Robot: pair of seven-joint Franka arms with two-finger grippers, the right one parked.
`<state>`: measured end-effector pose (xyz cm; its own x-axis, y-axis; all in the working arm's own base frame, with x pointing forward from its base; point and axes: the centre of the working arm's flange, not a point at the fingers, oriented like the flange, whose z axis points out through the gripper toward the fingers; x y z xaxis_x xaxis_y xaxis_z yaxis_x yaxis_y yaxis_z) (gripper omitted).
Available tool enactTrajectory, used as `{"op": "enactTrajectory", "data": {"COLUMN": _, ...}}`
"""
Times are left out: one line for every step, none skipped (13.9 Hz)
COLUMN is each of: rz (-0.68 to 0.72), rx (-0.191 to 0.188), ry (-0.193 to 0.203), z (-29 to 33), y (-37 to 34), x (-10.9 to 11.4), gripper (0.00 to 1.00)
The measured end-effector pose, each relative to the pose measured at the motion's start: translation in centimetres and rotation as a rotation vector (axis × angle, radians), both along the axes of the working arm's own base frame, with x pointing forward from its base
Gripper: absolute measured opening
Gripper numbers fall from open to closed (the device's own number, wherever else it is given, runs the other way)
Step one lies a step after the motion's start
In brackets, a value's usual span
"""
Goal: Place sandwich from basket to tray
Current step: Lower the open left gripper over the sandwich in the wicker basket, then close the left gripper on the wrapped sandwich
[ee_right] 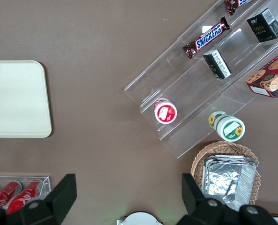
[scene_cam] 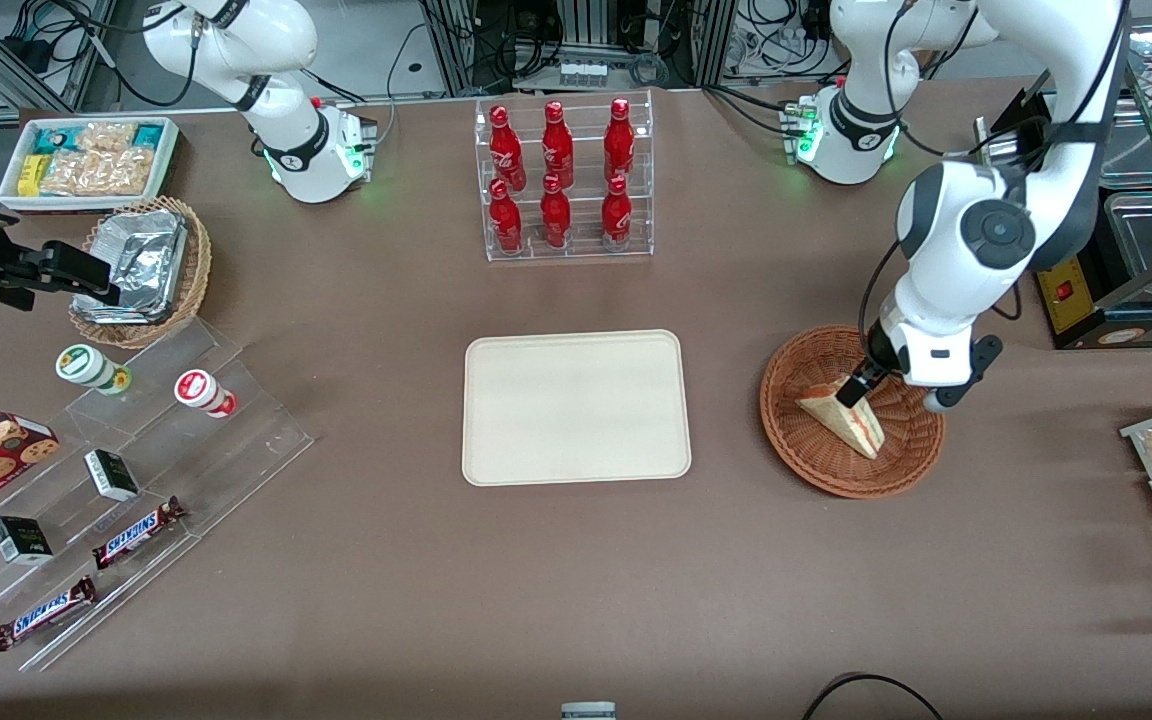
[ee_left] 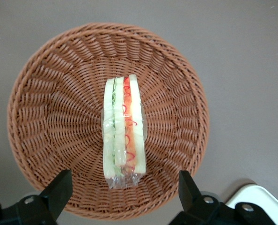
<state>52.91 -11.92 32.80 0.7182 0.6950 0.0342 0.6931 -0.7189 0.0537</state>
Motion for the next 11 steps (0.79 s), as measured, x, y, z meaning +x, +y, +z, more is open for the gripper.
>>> {"op": "enactTrajectory", "data": {"rz": 0.003, "rx": -0.001, "ry": 0.004, "z": -0.9, "y": 0.1, "x": -0.1, "gripper": 1.00}}
{"op": "enactTrajectory", "data": {"rz": 0.005, "rx": -0.003, "ry": 0.003, "z": -1.7, "y": 0.1, "x": -0.2, "gripper": 1.00}}
{"op": "enactTrajectory", "data": {"rz": 0.007, "rx": -0.005, "ry": 0.000, "z": -2.4, "y": 0.1, "x": -0.3, "gripper": 1.00}}
{"op": "enactTrajectory", "data": {"rz": 0.011, "rx": -0.008, "ry": -0.006, "z": -3.1, "y": 0.2, "x": -0.4, "gripper": 1.00}}
{"op": "enactTrajectory", "data": {"rz": 0.016, "rx": -0.011, "ry": -0.011, "z": -3.9, "y": 0.2, "x": -0.5, "gripper": 1.00}}
{"op": "enactTrajectory", "data": {"rz": 0.018, "rx": -0.013, "ry": -0.010, "z": -4.7, "y": 0.2, "x": -0.6, "gripper": 1.00}}
{"op": "enactTrajectory", "data": {"rz": 0.020, "rx": -0.014, "ry": -0.003, "z": -5.5, "y": 0.2, "x": -0.7, "gripper": 1.00}}
{"op": "enactTrajectory", "data": {"rz": 0.020, "rx": -0.013, "ry": 0.006, "z": -6.2, "y": 0.2, "x": -0.8, "gripper": 1.00}}
{"op": "enactTrajectory", "data": {"rz": 0.021, "rx": -0.013, "ry": 0.013, "z": -6.8, "y": 0.2, "x": -0.8, "gripper": 1.00}}
{"op": "enactTrajectory", "data": {"rz": 0.021, "rx": -0.012, "ry": 0.020, "z": -7.2, "y": 0.2, "x": -0.9, "gripper": 0.98}}
{"op": "enactTrajectory", "data": {"rz": 0.022, "rx": -0.012, "ry": 0.024, "z": -7.6, "y": 0.3, "x": -0.9, "gripper": 0.95}}
